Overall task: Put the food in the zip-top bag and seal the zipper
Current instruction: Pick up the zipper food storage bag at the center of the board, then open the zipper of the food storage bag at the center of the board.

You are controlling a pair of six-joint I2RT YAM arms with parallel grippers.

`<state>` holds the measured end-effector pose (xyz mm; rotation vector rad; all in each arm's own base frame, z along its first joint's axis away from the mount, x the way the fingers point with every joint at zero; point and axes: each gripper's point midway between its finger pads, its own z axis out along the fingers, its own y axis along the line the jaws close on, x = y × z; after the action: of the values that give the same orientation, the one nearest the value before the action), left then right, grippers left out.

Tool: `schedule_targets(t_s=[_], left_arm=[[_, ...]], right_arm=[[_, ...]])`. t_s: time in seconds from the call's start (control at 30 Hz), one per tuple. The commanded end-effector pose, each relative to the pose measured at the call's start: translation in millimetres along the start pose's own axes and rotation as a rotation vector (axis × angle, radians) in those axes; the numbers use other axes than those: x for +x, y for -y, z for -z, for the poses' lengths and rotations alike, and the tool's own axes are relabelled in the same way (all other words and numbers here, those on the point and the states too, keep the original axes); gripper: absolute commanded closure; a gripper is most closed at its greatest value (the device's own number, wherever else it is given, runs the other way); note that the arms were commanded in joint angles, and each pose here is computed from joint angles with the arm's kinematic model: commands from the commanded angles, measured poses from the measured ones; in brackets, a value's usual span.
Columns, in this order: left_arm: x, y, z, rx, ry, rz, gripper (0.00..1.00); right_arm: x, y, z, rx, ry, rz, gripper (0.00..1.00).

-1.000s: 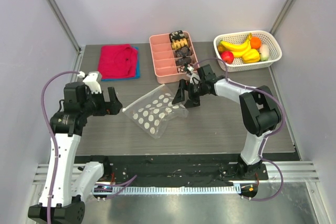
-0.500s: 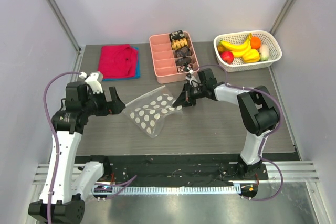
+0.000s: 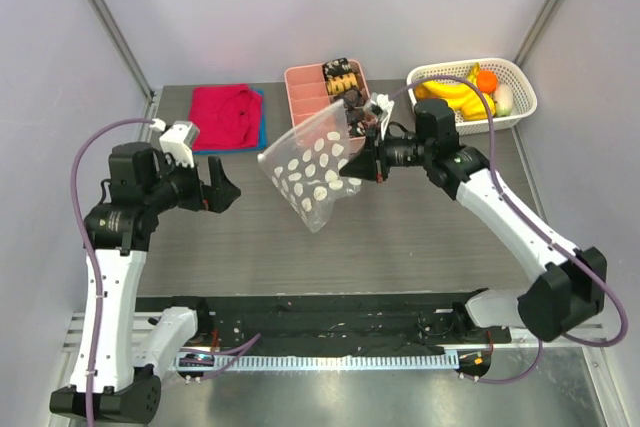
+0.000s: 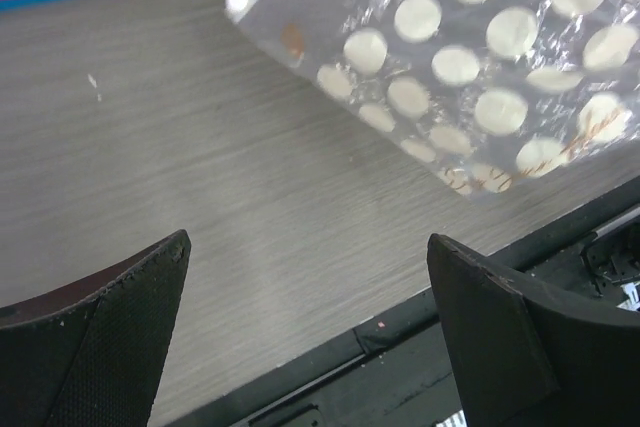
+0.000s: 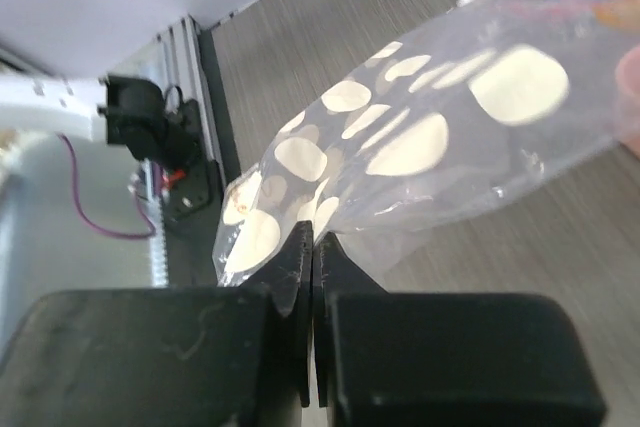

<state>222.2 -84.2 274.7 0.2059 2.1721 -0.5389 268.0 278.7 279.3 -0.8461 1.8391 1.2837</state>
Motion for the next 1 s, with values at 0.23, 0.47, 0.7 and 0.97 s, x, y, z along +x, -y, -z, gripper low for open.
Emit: schedule_targets(t_s=[0.23,0.47,0.7,0.97], left_arm=[[-40.0,32.8,-3.6,0.198,0.123,-0.05,0.0],[-11.2,39.5,-10.1,0.321,0.133,-0.304,0.0],[4.1,45.6,-12.3,0.394,0.152,-0.391,0.02],[45.8,62.4,8.4,0.509,0.152,-0.568,0.06]], right_arm=[[39.0,-17.7,14.6,0.139,-0.108,0.992,0.99],[47.1,-43.8,28.7,0.063,-0.038,1.224,0.99],[59.4,-64.7,39.1,-0.011,0.009,1.346,0.99],[59.6,-75.7,39.7,-0.047,0.054,1.306,0.99]])
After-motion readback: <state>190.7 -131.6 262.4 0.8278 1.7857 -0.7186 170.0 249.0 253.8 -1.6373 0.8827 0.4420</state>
